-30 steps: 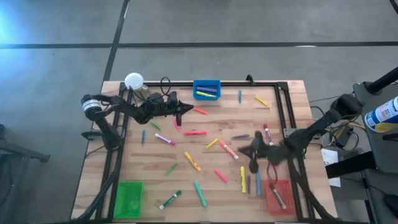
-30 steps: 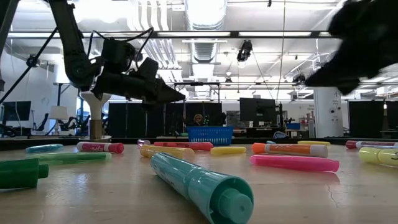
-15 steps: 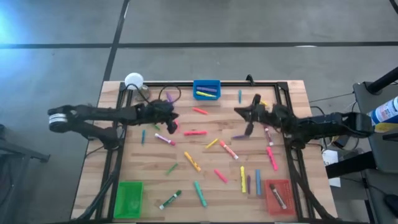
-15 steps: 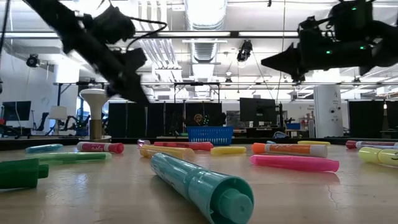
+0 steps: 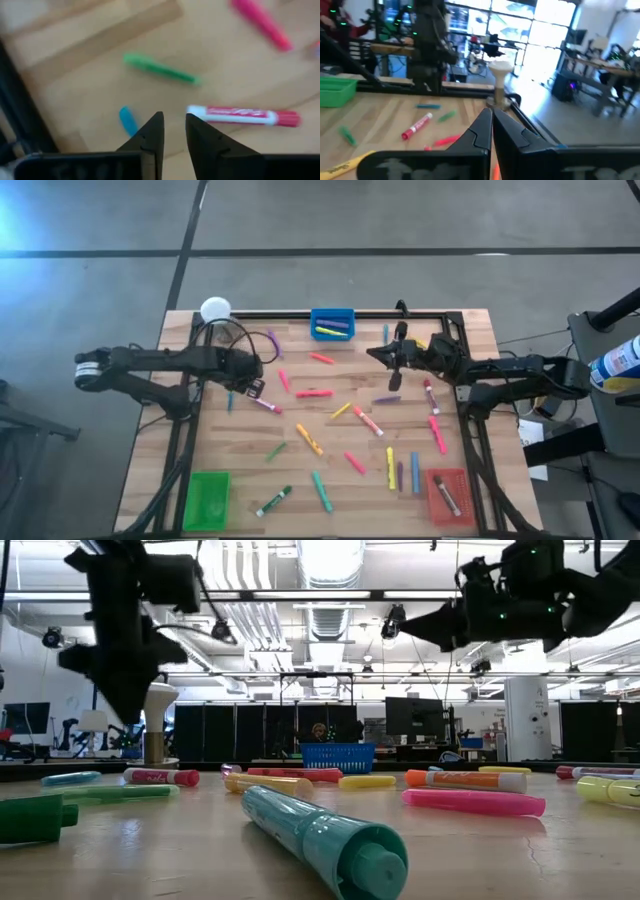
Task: Pick & Place Markers
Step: Put the left blue pen into the green bin
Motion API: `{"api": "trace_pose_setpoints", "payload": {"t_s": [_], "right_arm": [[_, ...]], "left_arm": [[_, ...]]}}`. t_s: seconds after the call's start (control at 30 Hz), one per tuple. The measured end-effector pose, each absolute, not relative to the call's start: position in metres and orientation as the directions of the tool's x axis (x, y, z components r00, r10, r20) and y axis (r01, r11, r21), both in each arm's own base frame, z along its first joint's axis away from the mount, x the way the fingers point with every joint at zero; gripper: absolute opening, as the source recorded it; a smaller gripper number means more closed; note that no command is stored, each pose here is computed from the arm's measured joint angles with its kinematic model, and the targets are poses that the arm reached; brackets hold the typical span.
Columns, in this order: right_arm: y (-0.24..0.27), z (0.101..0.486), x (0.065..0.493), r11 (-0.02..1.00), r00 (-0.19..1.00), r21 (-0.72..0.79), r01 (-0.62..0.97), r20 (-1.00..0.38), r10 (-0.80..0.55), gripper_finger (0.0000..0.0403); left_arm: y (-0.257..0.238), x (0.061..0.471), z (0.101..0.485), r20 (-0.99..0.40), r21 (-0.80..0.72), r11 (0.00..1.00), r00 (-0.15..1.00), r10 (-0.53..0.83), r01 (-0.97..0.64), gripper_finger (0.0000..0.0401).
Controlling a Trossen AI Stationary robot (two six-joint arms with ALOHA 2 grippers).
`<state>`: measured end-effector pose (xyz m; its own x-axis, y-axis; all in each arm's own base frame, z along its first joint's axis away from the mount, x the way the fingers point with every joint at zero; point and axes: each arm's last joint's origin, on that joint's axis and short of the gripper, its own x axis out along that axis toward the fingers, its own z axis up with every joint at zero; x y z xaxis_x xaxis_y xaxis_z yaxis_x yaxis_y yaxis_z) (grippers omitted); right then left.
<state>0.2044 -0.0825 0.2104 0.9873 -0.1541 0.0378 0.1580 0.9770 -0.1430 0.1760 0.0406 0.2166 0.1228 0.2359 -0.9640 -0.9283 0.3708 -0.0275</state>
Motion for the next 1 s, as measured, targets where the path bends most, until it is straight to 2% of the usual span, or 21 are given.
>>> {"api": "trace_pose_setpoints", "payload": {"t_s": [0.17,0.33,0.47,0.57,0.83,1.0], "right_arm": [[-0.085,0.218,0.211,0.978,0.992,-0.169,0.124,-0.001,-0.126,0.0008],[-0.086,0.22,0.213,0.976,0.991,-0.183,0.119,-0.036,-0.127,0.0008],[-0.086,0.219,0.213,0.975,0.991,-0.188,0.118,-0.037,-0.127,0.0008],[-0.086,0.219,0.213,0.976,0.991,-0.185,0.118,-0.038,-0.127,0.0008],[-0.086,0.215,0.213,0.977,0.989,-0.183,0.113,-0.074,-0.128,0.0008],[-0.086,0.218,0.213,0.972,0.989,-0.204,0.114,-0.068,-0.13,0.0008]], "left_arm": [[0.037,0.162,0.191,-0.981,0.016,0.269,0.037,0.191,-0.963,0.0085],[0.035,0.15,0.17,-0.985,0.064,0.209,-0.028,0.172,-0.976,0.0085],[0.035,0.148,0.153,-0.983,0.021,0.186,0.014,0.182,-0.982,0.0085],[0.035,0.149,0.142,-0.979,-0.055,0.182,0.088,0.182,-0.982,0.0085],[0.034,0.143,0.133,-0.982,-0.033,0.203,0.07,0.175,-0.979,0.0082],[0.034,0.144,0.135,-0.982,-0.032,0.232,0.073,0.172,-0.972,0.0052]]}}
